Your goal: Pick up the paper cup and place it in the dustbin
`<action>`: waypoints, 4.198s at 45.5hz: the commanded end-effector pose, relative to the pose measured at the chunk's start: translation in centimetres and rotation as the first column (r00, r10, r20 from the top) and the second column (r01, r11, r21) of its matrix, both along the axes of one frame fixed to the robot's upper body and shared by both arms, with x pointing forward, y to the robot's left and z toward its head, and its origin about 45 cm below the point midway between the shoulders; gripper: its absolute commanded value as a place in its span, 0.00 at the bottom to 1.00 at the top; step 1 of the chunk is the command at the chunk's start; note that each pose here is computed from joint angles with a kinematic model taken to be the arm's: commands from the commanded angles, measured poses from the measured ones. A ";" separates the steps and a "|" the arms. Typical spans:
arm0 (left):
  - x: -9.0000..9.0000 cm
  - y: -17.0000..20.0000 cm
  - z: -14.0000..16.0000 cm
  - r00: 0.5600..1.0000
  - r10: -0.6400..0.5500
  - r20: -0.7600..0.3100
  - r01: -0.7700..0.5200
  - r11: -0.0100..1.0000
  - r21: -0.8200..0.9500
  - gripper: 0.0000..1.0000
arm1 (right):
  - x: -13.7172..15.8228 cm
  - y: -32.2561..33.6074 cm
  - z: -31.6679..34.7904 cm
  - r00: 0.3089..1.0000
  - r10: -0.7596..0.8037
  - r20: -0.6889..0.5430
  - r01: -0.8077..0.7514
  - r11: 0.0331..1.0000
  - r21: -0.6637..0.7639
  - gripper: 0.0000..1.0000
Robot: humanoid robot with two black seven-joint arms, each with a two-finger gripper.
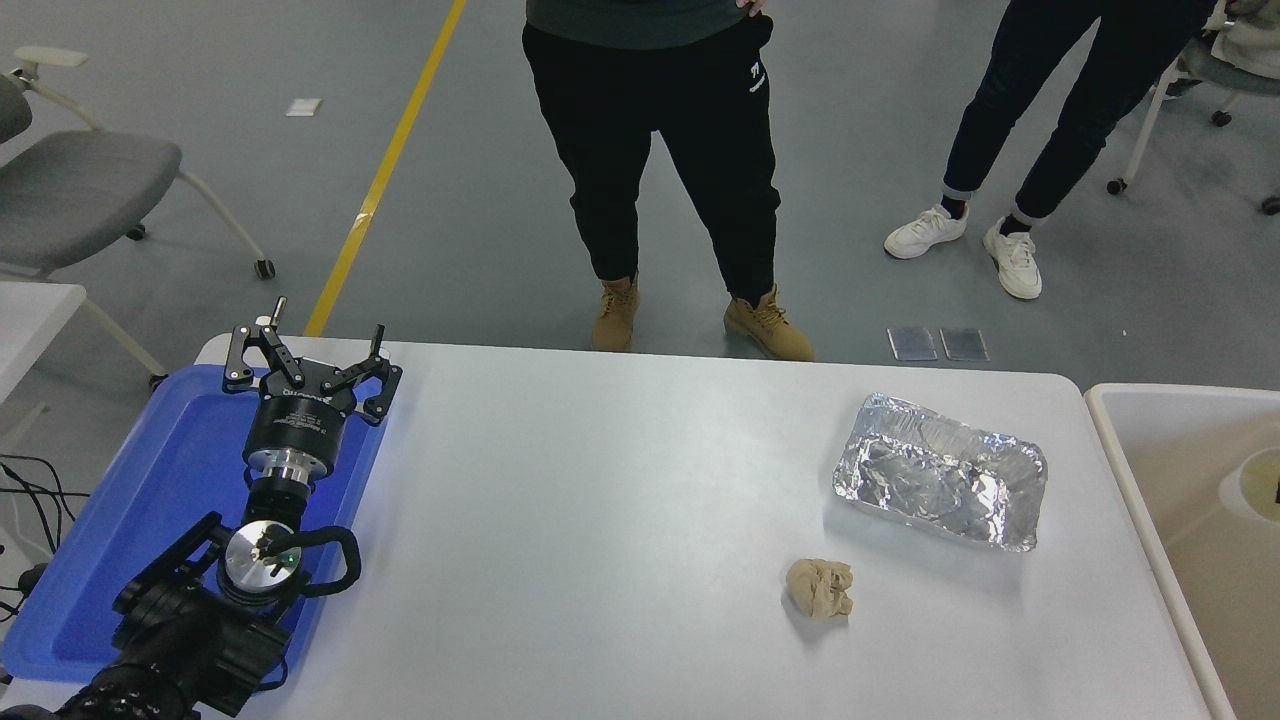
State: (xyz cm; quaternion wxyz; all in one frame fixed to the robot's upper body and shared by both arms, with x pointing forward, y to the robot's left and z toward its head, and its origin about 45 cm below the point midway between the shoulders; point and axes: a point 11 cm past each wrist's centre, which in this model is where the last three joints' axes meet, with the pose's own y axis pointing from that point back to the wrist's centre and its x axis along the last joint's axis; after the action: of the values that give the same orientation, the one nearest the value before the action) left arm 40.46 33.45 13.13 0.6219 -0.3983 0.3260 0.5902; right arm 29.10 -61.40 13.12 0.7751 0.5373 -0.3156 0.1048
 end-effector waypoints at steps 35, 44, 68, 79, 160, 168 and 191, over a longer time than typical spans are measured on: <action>0.0 0.0 -0.1 1.000 0.000 -0.001 0.000 1.000 0.001 1.00 | 3.2 3.8 -1.1 0.983 -0.037 0.178 0.008 0.987 0.161 1.00; 0.0 -0.1 -0.1 1.000 0.000 -0.002 0.000 1.000 -0.002 1.00 | 8.2 7.8 2.1 0.969 0.033 0.244 -0.090 0.970 0.227 1.00; 0.0 -0.1 -0.1 1.000 -0.003 -0.001 0.003 1.000 -0.001 1.00 | 14.4 16.9 11.2 0.917 0.346 0.199 -0.384 0.901 0.200 1.00; 0.0 -0.1 0.0 1.000 -0.003 0.000 0.003 1.000 -0.001 1.00 | 11.7 22.7 13.5 0.864 0.500 0.056 -0.496 0.827 0.265 1.00; 0.0 0.0 0.0 1.000 -0.002 0.001 0.002 1.000 0.001 1.00 | 0.8 37.5 22.7 0.734 0.608 -0.302 -0.377 0.734 0.565 1.00; 0.0 0.0 0.0 1.000 -0.002 0.001 0.002 1.000 -0.001 1.00 | 0.9 37.2 22.7 0.734 0.596 -0.326 -0.385 0.760 0.523 1.00; 0.0 -0.1 -0.1 1.000 -0.003 -0.001 0.003 1.000 -0.001 1.00 | 0.9 34.8 23.6 0.774 0.527 -0.350 -0.352 0.819 0.453 1.00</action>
State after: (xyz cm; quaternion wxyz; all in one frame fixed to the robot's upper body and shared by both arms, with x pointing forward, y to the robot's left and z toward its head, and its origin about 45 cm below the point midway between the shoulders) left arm 40.42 33.38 13.10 0.6225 -0.3983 0.3267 0.5892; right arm 30.01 -25.57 36.41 0.6530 0.7505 0.0116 0.1010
